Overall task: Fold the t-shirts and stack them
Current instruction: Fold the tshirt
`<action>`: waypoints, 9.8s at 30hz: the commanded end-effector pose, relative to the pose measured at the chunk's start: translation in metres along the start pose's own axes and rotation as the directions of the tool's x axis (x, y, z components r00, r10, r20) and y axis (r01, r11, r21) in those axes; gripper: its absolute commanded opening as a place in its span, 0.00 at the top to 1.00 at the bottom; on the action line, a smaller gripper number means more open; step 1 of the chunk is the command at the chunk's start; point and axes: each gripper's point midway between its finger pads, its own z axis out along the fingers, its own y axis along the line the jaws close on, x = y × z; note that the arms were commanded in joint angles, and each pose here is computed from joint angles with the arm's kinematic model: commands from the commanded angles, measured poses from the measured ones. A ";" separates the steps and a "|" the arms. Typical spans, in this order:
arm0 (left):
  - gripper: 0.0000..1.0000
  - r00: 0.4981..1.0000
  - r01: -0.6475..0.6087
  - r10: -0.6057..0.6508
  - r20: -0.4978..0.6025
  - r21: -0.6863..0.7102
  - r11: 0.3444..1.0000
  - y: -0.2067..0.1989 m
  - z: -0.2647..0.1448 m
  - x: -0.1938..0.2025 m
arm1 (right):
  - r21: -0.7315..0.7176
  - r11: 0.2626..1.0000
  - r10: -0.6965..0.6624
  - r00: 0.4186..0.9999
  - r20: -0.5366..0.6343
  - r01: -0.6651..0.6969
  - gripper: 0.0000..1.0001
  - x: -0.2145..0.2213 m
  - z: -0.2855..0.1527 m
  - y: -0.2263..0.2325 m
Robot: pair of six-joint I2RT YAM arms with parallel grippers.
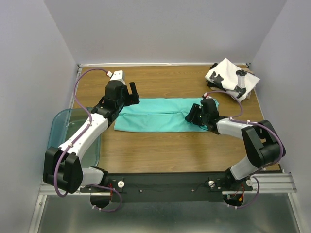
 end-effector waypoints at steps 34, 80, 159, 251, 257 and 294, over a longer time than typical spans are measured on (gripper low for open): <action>0.04 1.000 -0.022 0.022 -0.015 0.005 1.000 0.003 0.002 0.008 | -0.131 0.968 -0.210 0.976 0.053 0.215 0.44 0.018 0.004 0.078; 0.05 0.960 -0.015 0.010 -0.281 -0.017 1.000 0.020 0.100 0.151 | 0.239 0.964 -0.150 0.980 0.134 0.115 0.40 -0.018 0.017 -0.011; 0.04 0.913 0.214 -0.155 -0.377 0.120 0.969 -0.079 -0.143 0.239 | -0.214 0.929 -0.269 0.947 0.174 0.303 0.19 -0.132 -0.032 0.140; 0.91 0.822 0.109 -0.047 -0.568 0.075 0.991 -0.066 -0.159 0.310 | 0.188 0.968 -0.101 0.944 -0.314 0.166 0.99 0.200 -0.173 -0.004; 0.76 0.826 0.112 -0.067 -0.560 0.046 0.993 -0.065 -0.159 0.305 | 0.187 0.969 -0.098 0.947 -0.307 0.161 0.99 0.198 -0.175 -0.004; 1.00 0.909 0.188 -0.119 -0.399 0.140 0.972 -0.104 -0.128 0.239 | 0.107 0.982 -0.149 0.986 -0.075 0.156 1.00 0.133 -0.179 0.047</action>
